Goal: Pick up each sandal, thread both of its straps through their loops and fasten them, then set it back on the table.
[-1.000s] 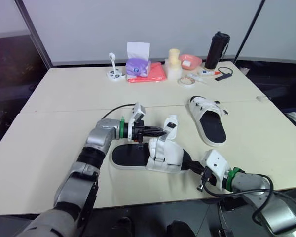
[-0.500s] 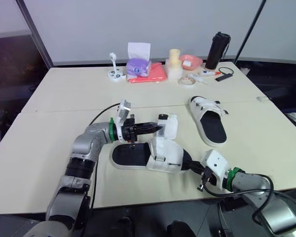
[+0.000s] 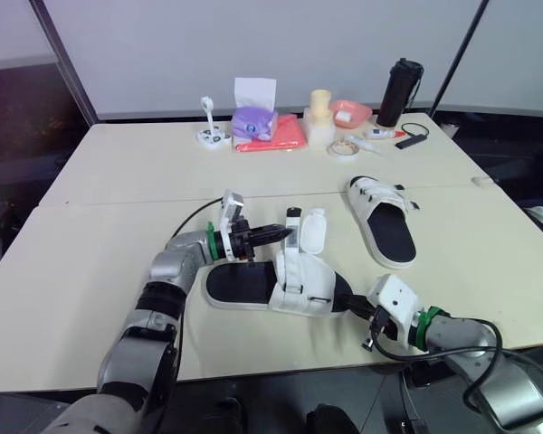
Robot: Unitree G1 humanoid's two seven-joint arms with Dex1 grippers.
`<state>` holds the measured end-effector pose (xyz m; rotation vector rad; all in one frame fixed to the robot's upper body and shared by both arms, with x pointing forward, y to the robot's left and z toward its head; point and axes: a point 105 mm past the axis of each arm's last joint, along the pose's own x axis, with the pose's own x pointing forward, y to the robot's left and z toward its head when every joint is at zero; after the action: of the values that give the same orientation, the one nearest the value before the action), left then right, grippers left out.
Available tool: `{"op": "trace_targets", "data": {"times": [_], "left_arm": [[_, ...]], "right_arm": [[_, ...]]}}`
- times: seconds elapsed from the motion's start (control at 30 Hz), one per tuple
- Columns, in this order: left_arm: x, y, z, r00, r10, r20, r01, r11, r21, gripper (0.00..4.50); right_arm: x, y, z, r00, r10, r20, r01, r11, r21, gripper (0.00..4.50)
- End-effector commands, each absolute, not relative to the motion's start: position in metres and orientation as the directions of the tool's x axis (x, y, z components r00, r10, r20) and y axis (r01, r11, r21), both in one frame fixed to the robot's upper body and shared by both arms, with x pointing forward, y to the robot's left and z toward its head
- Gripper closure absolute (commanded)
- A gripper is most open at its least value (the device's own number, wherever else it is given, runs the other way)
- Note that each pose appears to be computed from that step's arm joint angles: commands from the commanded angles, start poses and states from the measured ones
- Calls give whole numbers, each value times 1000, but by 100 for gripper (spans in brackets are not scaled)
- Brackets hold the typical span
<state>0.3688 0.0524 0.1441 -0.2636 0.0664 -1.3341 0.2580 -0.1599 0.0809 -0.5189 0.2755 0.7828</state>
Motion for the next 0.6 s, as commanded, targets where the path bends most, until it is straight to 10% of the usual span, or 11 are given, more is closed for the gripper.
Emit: {"op": "trace_targets", "data": {"times": [0.03,0.3,0.6], "left_arm": [[379,57,149,285,-953,106,938,255,-233,441],[366,53,119,210,-977,-22,912,204,-356,417],[371,62,107,292,-950,-111,890,312,-331,5]], "right_arm": [[249,-168,61,653,569,-500,-746,596,-297,450],[250,-168,61,656,567,-499,-744,597,-299,450],[250,-167,61,656,567,-498,-743,599,-298,450]]}}
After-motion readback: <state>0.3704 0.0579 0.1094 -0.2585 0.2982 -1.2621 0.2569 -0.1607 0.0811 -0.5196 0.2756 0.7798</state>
